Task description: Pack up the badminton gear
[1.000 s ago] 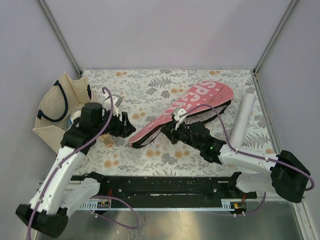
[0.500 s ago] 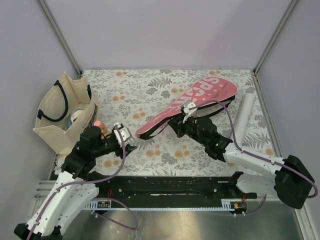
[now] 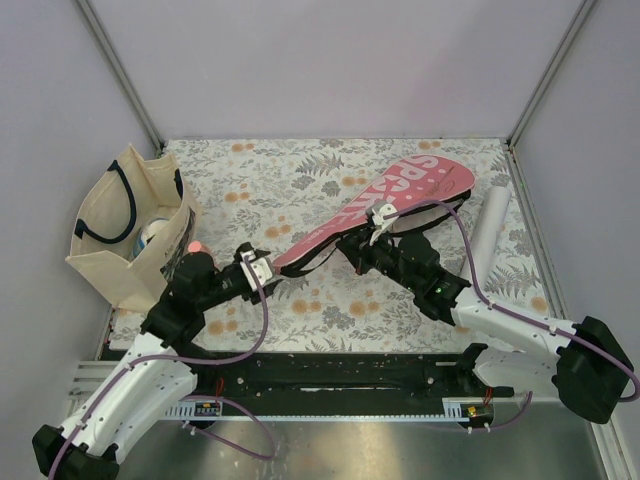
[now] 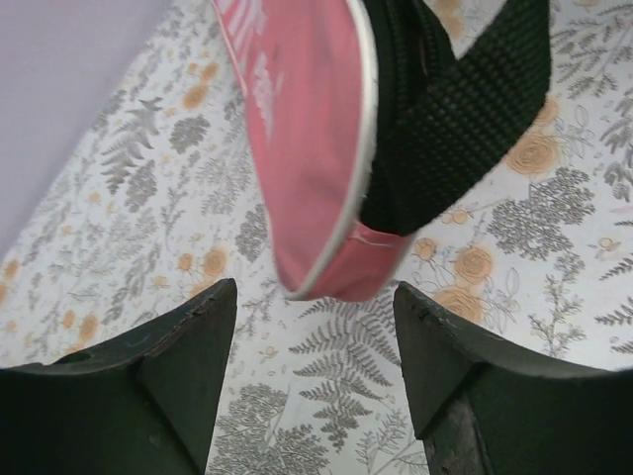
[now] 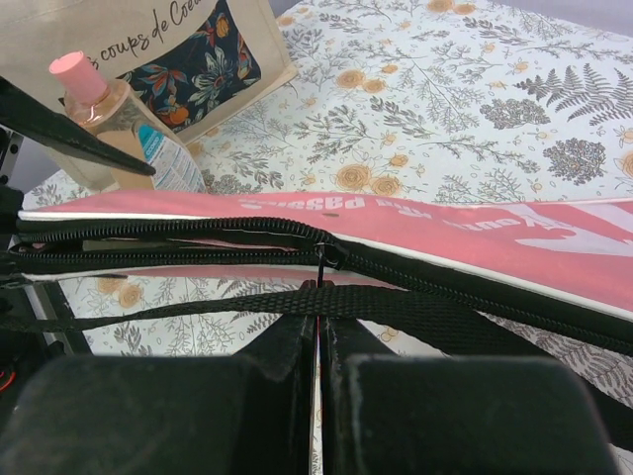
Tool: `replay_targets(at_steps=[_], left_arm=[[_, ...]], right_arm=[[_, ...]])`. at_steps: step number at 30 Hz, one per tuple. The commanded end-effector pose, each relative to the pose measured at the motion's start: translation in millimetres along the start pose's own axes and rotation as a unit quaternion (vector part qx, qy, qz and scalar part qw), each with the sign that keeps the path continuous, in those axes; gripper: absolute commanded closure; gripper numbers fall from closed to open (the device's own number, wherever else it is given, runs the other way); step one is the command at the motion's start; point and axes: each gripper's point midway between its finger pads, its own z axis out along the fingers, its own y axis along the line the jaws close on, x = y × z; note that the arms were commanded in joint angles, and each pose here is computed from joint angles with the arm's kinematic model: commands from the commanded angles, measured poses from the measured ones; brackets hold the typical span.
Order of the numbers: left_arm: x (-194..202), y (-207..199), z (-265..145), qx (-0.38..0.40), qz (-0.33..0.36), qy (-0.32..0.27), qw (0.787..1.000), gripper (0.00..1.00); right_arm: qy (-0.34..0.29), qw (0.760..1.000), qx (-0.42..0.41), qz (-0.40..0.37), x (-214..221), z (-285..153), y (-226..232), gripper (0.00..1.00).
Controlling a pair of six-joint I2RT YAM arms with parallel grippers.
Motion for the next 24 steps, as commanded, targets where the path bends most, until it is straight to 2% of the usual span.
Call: replay_targets(at_steps=[1, 4, 6, 8, 9, 10, 12, 13, 14, 19, 24], left_arm=[[-26.5, 25.2, -1.6, -0.057, 0.055, -0.051, 0.996, 0.32], [-24.3, 30.0, -2.1, -0.068, 0.057, -0.042, 0.995, 0.32], [-30.5, 18.2, -0.3, -0.037, 0.067, -0.063, 0.995, 0.32], [-32.8, 9.9, 2.5, -0.013, 0.062, -0.073, 0.995, 0.38], [-32.5, 7.0, 4.0, -0.004, 0.06, -0.074, 0.995, 0.44], [-32.2, 4.7, 5.0, 0.004, 0.058, -0.074, 0.996, 0.54], [-33.9, 5.0, 6.5, 0.009, 0.053, -0.072, 0.996, 0.87], [-34.3, 4.8, 6.6, 0.01, 0.049, -0.071, 0.996, 0.97], [-37.6, 5.8, 6.6, 0.009, 0.048, -0.077, 0.996, 1.0], [-44.1, 8.2, 7.6, 0.003, 0.037, -0.092, 0.995, 1.0], [-43.5, 14.1, 8.4, -0.011, 0.017, -0.083, 0.996, 1.0]], right_arm=[[-0.055, 0.998, -0.032, 0.007, -35.1, -3.2, 14.6, 1.0], [-0.055, 0.998, -0.035, 0.013, -35.1, -2.4, 16.2, 1.0], [-0.053, 0.998, -0.039, 0.015, -34.9, -1.3, 17.7, 1.0], [-0.055, 0.997, -0.043, 0.02, -37.1, -0.9, 19.7, 1.0], [-0.053, 0.997, -0.045, 0.024, -37.0, -0.3, 20.8, 1.0], [-0.051, 0.997, -0.049, 0.027, -36.6, 0.4, 22.0, 1.0], [-0.045, 0.996, -0.067, 0.039, -37.2, 1.8, 30.4, 1.0], [-0.041, 0.995, -0.077, 0.047, -36.3, 3.0, 35.3, 1.0], [-0.037, 0.994, -0.088, 0.053, -35.2, 4.0, 41.1, 1.0], [-0.03, 0.992, -0.114, 0.048, -32.5, 8.5, 71.5, 1.0], [-0.029, 0.988, -0.145, 0.046, -37.7, 11.1, 105.2, 1.0]])
